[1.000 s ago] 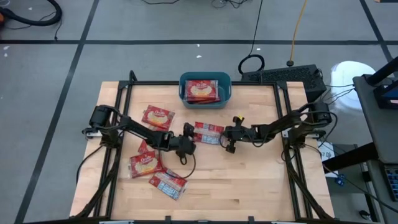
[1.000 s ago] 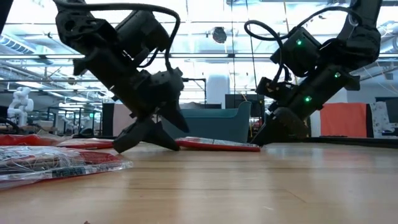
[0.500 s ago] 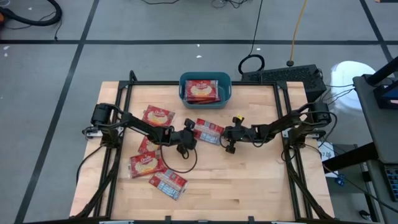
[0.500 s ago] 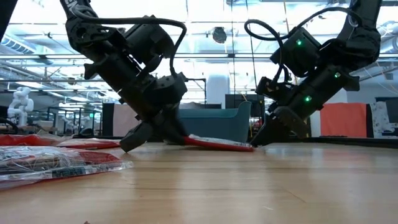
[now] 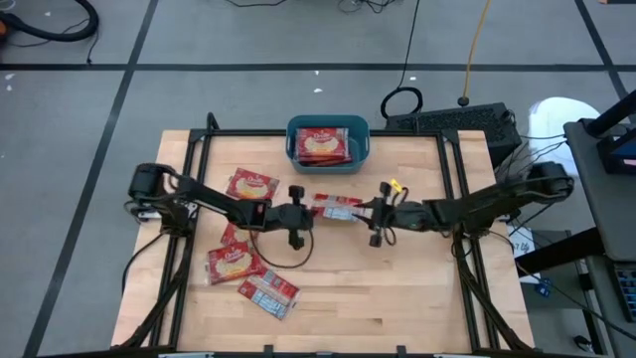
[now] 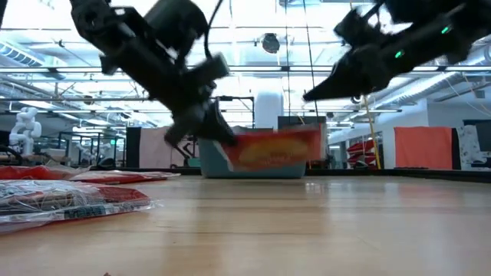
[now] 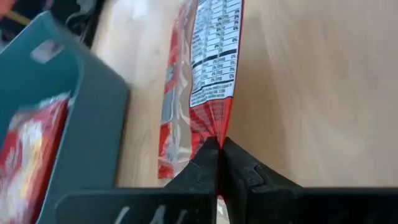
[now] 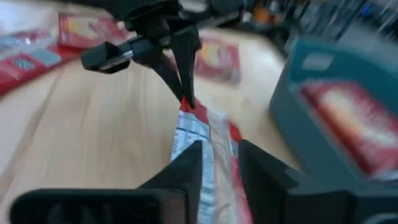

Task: Sort popcorn bags into baskets
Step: Put the red popcorn bag into the blue bin

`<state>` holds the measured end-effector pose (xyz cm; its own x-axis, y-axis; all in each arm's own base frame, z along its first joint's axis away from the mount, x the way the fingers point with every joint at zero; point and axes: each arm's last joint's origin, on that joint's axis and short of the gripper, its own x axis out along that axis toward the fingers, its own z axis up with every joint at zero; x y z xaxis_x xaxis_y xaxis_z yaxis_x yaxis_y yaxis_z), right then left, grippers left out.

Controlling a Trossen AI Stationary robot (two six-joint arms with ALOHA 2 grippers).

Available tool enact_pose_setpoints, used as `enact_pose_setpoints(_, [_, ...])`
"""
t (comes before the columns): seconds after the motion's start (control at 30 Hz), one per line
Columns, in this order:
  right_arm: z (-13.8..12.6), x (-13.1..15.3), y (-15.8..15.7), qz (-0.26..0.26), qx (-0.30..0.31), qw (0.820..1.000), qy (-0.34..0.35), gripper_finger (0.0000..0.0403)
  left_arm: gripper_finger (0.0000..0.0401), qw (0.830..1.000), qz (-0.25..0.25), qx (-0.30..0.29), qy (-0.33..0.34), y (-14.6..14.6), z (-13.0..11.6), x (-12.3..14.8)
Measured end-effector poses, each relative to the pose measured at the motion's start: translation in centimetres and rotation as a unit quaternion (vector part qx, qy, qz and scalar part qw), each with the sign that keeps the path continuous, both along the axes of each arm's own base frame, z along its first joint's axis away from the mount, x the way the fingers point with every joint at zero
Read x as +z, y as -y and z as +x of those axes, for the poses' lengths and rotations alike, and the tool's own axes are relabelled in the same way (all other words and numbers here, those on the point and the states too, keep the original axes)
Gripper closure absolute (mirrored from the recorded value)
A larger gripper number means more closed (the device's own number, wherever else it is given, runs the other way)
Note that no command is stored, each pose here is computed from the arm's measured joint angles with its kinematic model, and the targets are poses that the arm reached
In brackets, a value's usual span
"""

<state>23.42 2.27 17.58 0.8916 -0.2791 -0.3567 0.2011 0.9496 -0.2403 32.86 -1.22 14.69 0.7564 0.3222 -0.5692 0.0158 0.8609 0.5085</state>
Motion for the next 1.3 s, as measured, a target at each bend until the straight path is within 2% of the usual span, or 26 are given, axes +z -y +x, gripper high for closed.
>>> enact_pose_setpoints(0.13, [-1.0, 1.6, -1.1, -0.031, -0.005, 0.999, 0.026, 0.0250, 0.0389, 0.993, -0.099, 0.033, 0.060, -0.4, -0.6, 2.5])
enact_pose_setpoints(0.27, [-0.7, 2.5, -2.0, -0.054, -0.014, 0.998, 0.035, 0.0219, 0.0396, 0.970, -0.213, 0.024, 0.111, -1.2, -1.0, 4.8])
enact_pose_setpoints(0.5, [1.1, 6.2, -3.0, -0.082, -0.015, 0.996, 0.044, 0.0207, 0.0386, 0.944, -0.310, 0.018, 0.108, -1.9, -1.2, 5.1])
enact_pose_setpoints(0.7, [1.5, 7.8, -3.0, -0.065, -0.021, 0.998, 0.008, 0.0219, 0.0395, 0.935, -0.340, 0.046, 0.090, -1.9, -1.3, 4.4])
enact_pose_setpoints(0.87, [0.9, 7.0, -3.6, -0.076, -0.015, 0.997, -0.029, 0.0226, 0.0391, 0.930, -0.351, 0.043, 0.103, -1.5, -1.1, 4.7])
enact_pose_setpoints(1.03, [0.0, 6.2, -5.2, -0.099, -0.014, 0.994, -0.033, 0.0227, 0.0394, 0.925, -0.355, 0.040, 0.128, -1.5, -0.9, 5.1])
enact_pose_setpoints(1.2, [-1.0, 5.7, -6.5, -0.111, -0.023, 0.993, -0.027, 0.0227, 0.0396, 0.926, -0.339, 0.033, 0.164, -1.6, -0.6, 5.7])
enact_pose_setpoints(1.3, [-1.9, 5.3, -6.8, -0.089, -0.020, 0.996, -0.016, 0.0227, 0.0396, 0.929, -0.326, 0.025, 0.175, -1.8, -0.5, 5.9])
